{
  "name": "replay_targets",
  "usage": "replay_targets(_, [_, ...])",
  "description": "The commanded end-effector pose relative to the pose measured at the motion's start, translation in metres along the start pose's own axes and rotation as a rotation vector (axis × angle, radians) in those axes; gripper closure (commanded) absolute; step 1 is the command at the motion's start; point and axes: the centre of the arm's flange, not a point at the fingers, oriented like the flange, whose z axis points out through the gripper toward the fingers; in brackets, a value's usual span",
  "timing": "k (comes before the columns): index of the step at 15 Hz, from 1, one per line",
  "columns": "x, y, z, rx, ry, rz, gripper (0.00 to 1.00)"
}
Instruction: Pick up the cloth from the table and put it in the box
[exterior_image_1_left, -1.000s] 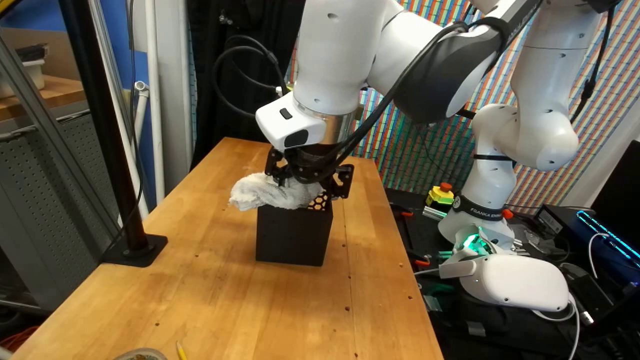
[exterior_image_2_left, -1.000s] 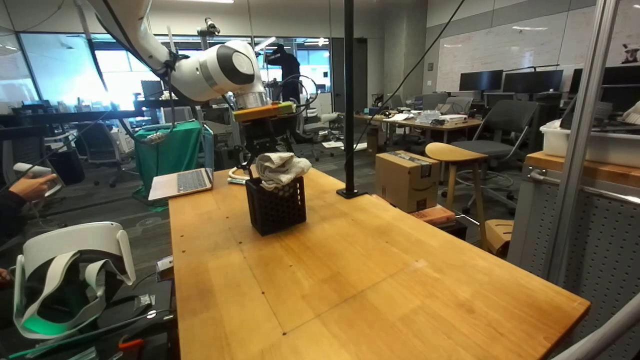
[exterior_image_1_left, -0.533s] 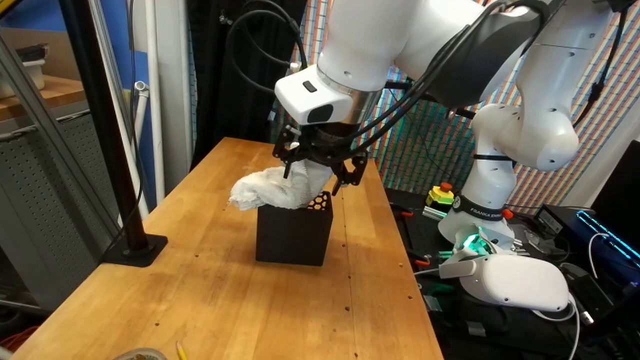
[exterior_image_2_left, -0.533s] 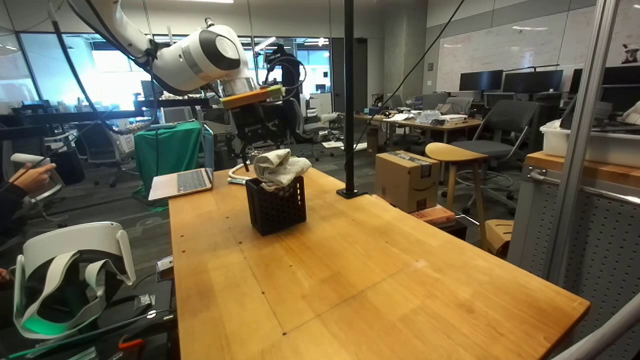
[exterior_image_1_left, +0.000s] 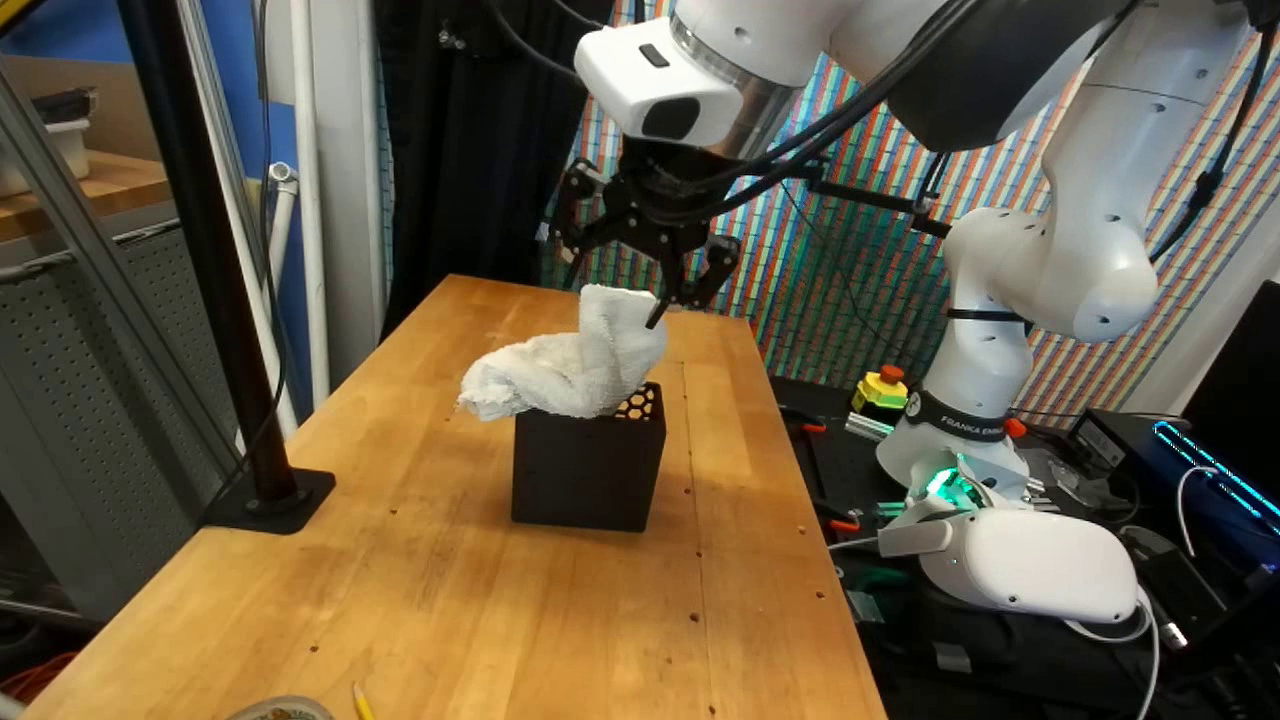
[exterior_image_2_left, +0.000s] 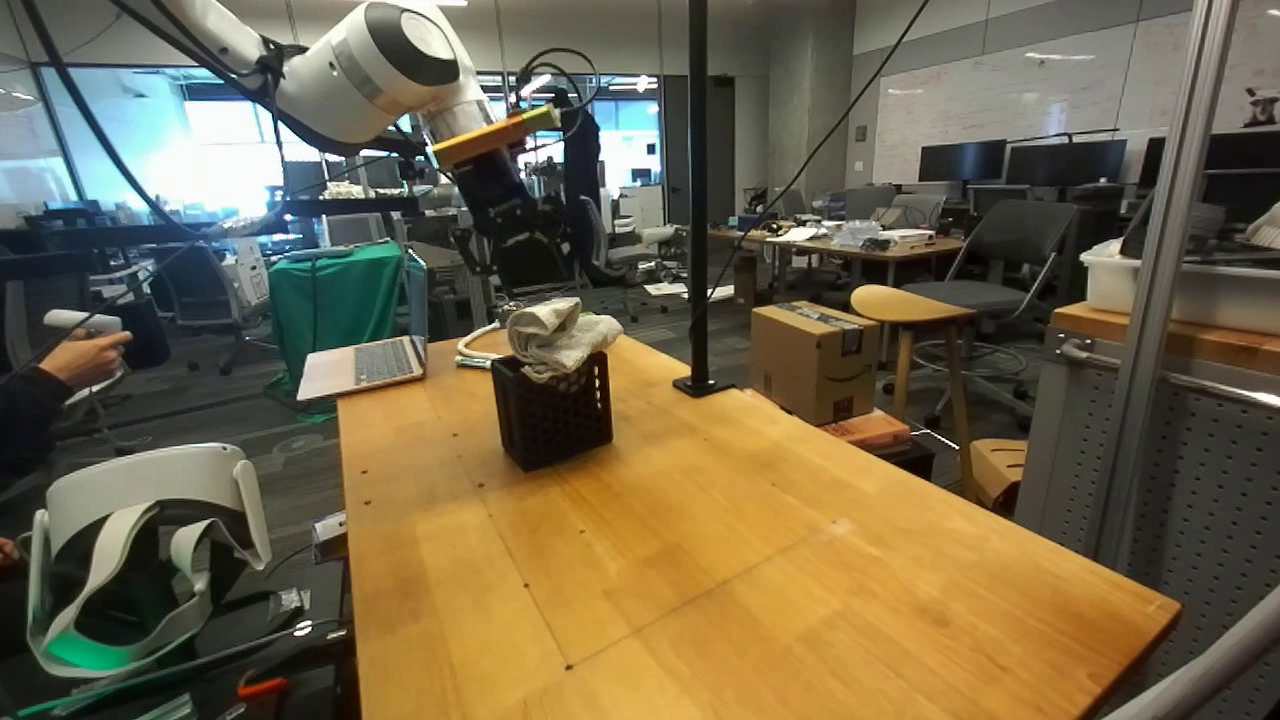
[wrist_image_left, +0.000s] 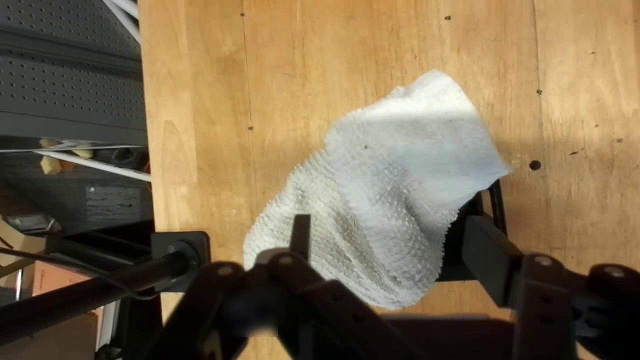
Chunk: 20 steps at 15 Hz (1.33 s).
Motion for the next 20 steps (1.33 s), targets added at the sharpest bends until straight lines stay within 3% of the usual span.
replay_targets(1, [-0.014, 0.007, -0.006, -0.045, 0.016, 0.021, 0.51])
replay_targets(7, [-0.016, 0.019, 0.005, -0.067, 0.064, 0.005, 0.94])
replay_targets(10, [-0.020, 0.025, 0.019, -0.035, 0.092, 0.013, 1.00])
replay_targets(14, [-0.021, 0.030, 0.045, 0.026, 0.140, 0.020, 0.95])
replay_targets(20, [-0.006, 0.026, 0.081, 0.161, 0.203, 0.034, 0.96])
